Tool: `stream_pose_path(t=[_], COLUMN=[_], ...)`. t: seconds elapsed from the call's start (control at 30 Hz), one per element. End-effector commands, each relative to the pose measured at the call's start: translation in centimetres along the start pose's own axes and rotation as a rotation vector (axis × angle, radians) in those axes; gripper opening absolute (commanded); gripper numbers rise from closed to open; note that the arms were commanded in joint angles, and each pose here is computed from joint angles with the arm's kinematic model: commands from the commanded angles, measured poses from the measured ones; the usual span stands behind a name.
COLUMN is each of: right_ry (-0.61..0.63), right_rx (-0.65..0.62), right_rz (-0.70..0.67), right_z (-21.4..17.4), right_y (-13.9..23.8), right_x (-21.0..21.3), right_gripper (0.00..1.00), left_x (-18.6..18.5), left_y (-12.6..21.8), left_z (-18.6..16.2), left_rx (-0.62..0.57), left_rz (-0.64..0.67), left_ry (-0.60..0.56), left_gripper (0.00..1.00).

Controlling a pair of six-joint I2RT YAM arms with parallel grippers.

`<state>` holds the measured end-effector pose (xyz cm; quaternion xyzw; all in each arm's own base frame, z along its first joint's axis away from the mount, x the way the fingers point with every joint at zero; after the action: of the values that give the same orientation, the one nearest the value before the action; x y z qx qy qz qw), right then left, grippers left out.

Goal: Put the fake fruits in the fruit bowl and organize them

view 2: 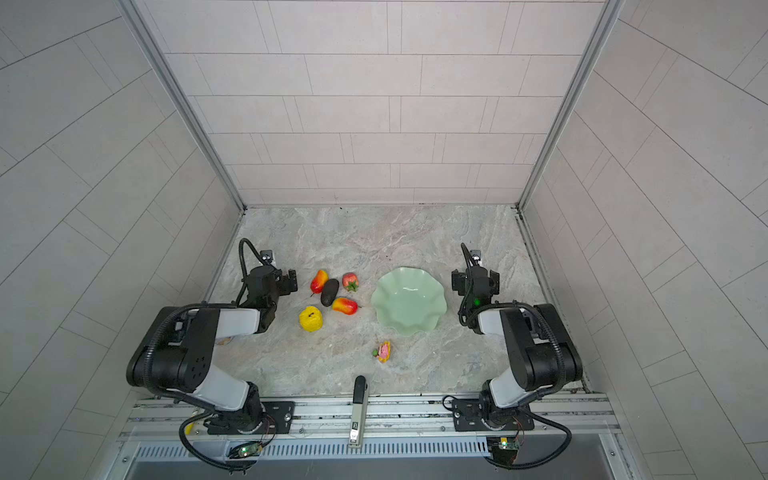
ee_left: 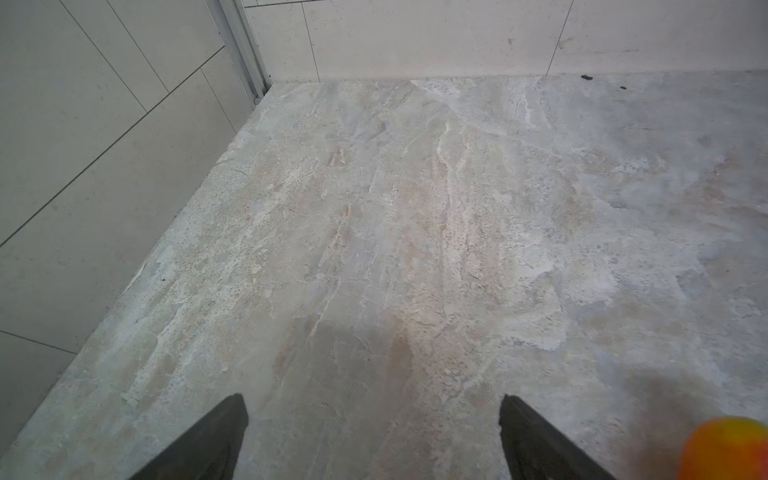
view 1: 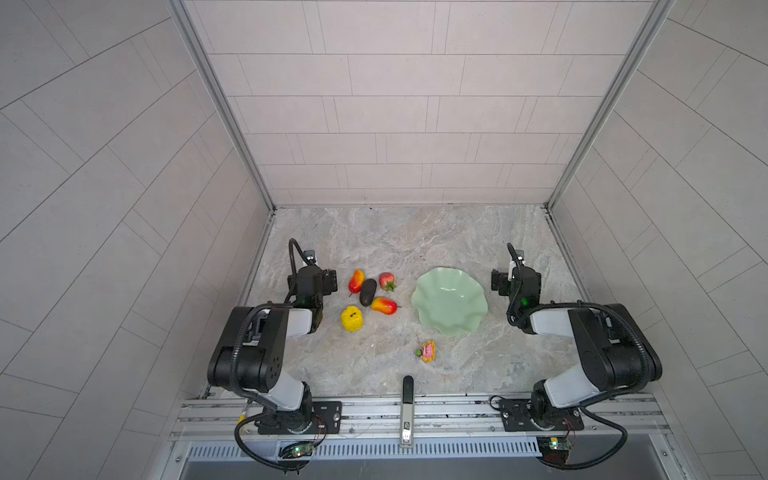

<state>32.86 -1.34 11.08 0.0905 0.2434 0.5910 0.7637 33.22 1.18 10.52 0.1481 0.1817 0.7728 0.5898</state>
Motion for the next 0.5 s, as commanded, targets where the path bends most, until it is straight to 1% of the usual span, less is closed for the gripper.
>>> stream_pose_path(t=[0.0, 0.47], right_ry=[-0.012, -0.010], right_rx=[-0.023, -0.022], right_rz=[-0.010, -0.011], right_z=[0.63, 0.59], right_y=[0.20, 0.21], right_x=[-0.27, -0.27], right_gripper=[1.00, 1.00], left_x=[-0.05, -0.04], left_y=[0.13, 0.12], left_z=[0.87, 0.85], left_rx=[-0.030, -0.029], left_rz=[-0.002, -0.002], left_ry=[0.012, 0.012], left_gripper=[1.00, 1.00])
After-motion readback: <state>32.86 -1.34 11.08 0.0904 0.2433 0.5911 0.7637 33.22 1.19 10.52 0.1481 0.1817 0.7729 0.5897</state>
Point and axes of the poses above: each gripper's point midway between its finger pads, its own y axis back along the fingers, its own x axis along the line the jaws close on, z = x × y, the point moved 7 cm from there along y, back along the fingers, and after that the axes turned 6 degrees about y, right-handed, at the moved point
